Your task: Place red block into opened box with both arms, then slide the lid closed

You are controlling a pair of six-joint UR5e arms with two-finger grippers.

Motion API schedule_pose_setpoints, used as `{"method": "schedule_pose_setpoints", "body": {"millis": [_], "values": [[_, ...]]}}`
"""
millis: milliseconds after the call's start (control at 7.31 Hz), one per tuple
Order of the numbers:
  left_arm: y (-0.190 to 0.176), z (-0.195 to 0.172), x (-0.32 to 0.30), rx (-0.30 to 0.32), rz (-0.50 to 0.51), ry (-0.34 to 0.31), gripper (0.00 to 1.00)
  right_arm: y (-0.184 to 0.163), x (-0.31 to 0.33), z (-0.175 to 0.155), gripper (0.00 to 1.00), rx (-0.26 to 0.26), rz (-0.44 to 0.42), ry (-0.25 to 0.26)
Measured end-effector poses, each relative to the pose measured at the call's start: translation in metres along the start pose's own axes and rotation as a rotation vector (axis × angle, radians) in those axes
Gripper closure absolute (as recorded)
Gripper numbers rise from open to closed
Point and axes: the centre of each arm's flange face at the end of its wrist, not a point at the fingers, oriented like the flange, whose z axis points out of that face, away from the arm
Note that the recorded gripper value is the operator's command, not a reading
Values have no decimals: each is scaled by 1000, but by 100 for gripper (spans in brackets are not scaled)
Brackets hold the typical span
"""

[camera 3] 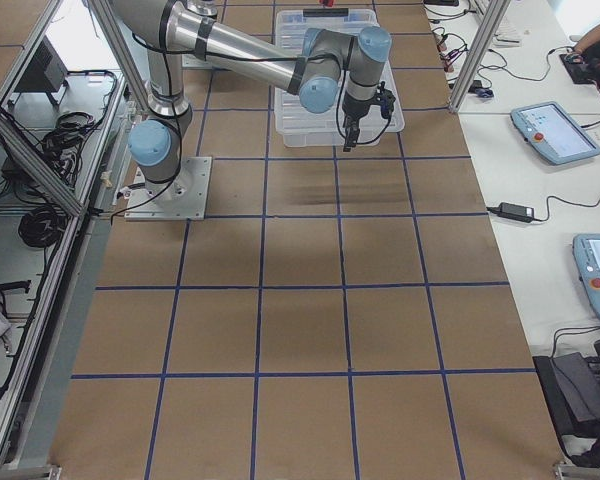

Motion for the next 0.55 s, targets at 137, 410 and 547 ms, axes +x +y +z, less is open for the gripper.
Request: {"method": "schedule_pose_setpoints", "body": {"millis": [137,410,547], "values": [[-4,-31,27,4,4,-13,82,-1,9,-1,0,2,-24,11],[-20,-57,111,16,-7,-43,82,-3,40,-2,0,11,-58,19],[-26,-56,148,15,-38,-50,82,-4,55,-3,0,15,-78,24]]}}
